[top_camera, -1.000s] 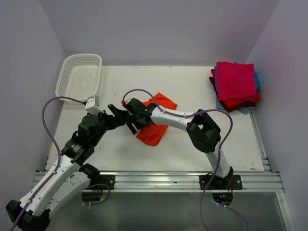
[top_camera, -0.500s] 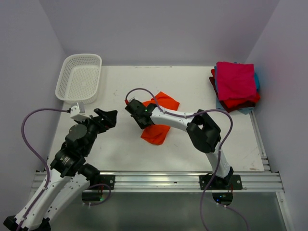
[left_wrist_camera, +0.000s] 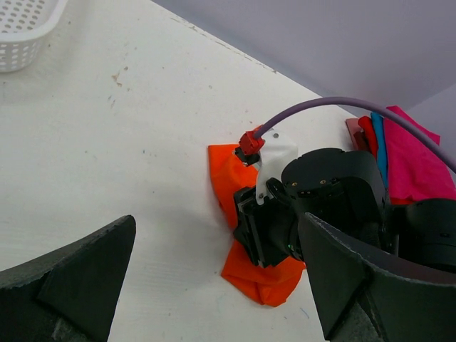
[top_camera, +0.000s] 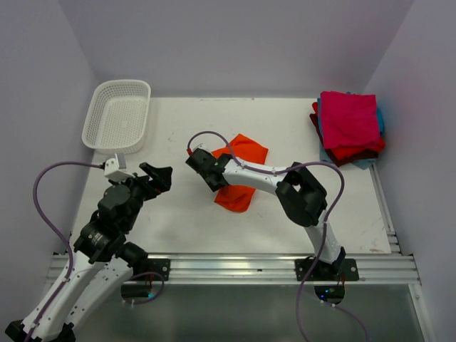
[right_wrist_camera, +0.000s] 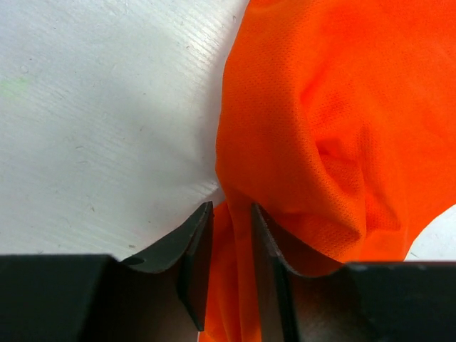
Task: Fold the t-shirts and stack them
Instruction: Flatten the tshirt out
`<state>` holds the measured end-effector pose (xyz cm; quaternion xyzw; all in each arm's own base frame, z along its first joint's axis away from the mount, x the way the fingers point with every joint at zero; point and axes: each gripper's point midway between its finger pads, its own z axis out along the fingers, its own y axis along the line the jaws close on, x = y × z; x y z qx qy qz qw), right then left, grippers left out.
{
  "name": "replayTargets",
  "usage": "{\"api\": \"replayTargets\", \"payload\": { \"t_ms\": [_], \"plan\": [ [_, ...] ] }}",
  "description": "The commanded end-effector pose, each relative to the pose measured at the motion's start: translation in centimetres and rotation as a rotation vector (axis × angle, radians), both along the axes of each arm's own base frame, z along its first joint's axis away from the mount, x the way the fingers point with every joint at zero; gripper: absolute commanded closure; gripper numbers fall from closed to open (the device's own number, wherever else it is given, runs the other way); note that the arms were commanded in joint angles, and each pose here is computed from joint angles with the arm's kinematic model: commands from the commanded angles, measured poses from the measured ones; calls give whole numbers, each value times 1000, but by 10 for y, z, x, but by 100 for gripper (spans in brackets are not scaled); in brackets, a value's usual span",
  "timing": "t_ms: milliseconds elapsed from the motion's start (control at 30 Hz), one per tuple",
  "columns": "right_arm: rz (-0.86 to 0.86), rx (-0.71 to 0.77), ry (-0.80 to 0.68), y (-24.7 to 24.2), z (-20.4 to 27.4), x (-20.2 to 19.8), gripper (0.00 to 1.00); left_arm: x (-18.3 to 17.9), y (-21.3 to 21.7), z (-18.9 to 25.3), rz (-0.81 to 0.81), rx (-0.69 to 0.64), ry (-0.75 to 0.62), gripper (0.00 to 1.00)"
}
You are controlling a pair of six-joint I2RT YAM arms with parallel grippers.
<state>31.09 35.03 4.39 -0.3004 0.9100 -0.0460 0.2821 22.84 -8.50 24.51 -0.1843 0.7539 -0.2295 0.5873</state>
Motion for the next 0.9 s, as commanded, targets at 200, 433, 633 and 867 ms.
{"api": "replayTargets", "payload": {
  "t_ms": [200, 433, 633, 867],
  "plan": [
    [2, -20, -7, -2, -9, 2, 75, -2, 7, 16, 32, -23, -27, 0],
    [-12, -83, -19, -13, -28, 4, 68, -9, 14, 23, 56, -50, -55, 0],
    [-3, -82, 2, -10, -40, 3, 100, -19, 25, 38, 82, -98, -133, 0],
    [45, 39, 42, 9, -18, -7, 100, -17, 24, 34, 81, -79, -106, 0]
  ]
}}
